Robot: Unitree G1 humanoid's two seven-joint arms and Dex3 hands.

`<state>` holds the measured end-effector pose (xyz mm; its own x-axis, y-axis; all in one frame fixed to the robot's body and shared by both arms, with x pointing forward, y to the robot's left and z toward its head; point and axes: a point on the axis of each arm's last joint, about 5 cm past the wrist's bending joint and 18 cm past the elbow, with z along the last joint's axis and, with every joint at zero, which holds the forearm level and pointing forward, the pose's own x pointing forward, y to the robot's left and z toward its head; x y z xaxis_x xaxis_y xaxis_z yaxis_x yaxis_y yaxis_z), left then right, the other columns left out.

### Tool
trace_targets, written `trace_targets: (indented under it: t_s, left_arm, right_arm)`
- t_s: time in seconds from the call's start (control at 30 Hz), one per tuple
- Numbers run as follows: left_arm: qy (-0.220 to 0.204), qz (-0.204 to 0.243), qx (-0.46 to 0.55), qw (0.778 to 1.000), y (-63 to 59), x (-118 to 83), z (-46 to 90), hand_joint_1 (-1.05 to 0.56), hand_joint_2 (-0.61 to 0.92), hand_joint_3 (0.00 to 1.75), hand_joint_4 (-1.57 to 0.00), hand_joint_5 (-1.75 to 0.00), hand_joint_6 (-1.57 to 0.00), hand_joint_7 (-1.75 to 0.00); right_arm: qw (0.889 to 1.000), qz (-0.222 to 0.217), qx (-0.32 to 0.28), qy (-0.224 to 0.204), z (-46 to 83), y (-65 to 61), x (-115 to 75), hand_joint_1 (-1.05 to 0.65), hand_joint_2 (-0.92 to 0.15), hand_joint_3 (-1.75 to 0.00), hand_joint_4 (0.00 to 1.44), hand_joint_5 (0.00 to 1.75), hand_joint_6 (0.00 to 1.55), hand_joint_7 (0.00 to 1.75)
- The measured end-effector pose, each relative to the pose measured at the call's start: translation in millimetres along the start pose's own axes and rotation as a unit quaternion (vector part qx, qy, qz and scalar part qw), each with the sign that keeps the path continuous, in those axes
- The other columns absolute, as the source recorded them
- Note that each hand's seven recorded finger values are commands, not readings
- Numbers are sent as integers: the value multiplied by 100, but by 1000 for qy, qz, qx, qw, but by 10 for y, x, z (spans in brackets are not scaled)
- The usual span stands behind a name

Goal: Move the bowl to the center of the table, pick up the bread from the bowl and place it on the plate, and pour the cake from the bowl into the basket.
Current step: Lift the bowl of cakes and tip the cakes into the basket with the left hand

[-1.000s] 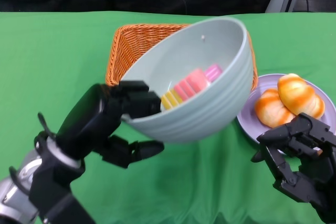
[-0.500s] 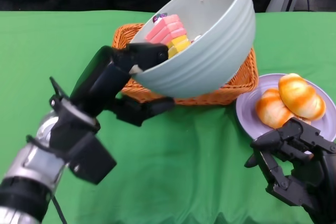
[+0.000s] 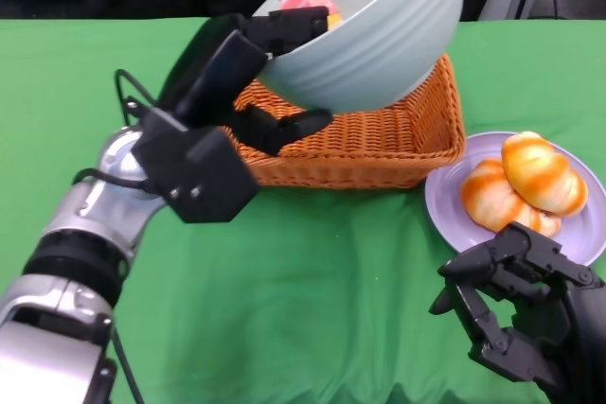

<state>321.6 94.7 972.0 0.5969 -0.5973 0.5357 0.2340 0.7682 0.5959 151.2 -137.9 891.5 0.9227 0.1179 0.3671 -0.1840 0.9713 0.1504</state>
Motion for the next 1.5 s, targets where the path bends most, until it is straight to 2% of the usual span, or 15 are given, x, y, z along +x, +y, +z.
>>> trace_targets:
  t_s: [0.1,0.3,0.4,0.5,0.63,0.77,1.03,1.1,1.23,1.33,1.5]
  left_arm:
    - [10,0,-18,1000,-84,51,7,-7,61,100,-77,-161,-74,-140]
    - [15,16,-90,996,-213,195,70,-7,56,110,-81,-162,-75,-139]
    - [32,30,-151,988,-290,238,84,-8,61,102,-84,-166,-79,-134]
    - [57,57,-230,970,-396,288,103,-9,65,98,-81,-168,-79,-135]
    - [83,67,-300,948,-481,322,110,-9,52,121,-77,-166,-75,-144]
    - [110,89,-383,913,-515,339,93,-13,46,128,-75,-166,-76,-141]
    - [159,122,-497,844,-491,338,37,-7,58,115,-83,-155,-83,-133]
    - [176,130,-525,822,-491,323,12,-6,65,107,-83,-155,-82,-134]
    - [200,144,-574,781,-480,313,-19,-2,69,106,-78,-158,-81,-135]
    - [210,152,-603,755,-460,331,-25,-2,70,107,-74,-166,-76,-142]
    - [230,162,-656,701,-433,345,-43,-7,80,94,-72,-169,-71,-150]
  right_arm:
    - [1000,4,1,0,-9,14,-2,-7,-63,-84,71,143,72,112]
    - [1000,6,0,0,-13,50,3,-8,-65,-81,69,145,70,118]
    - [1000,6,-13,2,-16,60,3,-10,-58,-91,68,145,69,120]
    - [1000,8,-15,5,-30,73,-1,-11,-56,-92,69,145,69,120]
    - [1000,12,-15,6,-37,89,-3,-10,-57,-91,69,145,69,119]
    - [1000,15,-15,2,-42,98,-6,-12,-58,-87,70,144,70,118]
    - [1000,19,-15,3,-52,121,-21,-13,-62,-80,69,145,69,120]
    - [1000,19,-14,4,-54,124,-29,-12,-62,-80,69,145,69,120]
    - [1000,18,-14,5,-55,124,-35,-12,-62,-81,68,145,68,119]
    - [1000,18,-14,6,-55,124,-36,-12,-62,-82,68,145,68,119]
    - [1000,18,-14,5,-55,128,-35,-12,-61,-82,68,146,68,120]
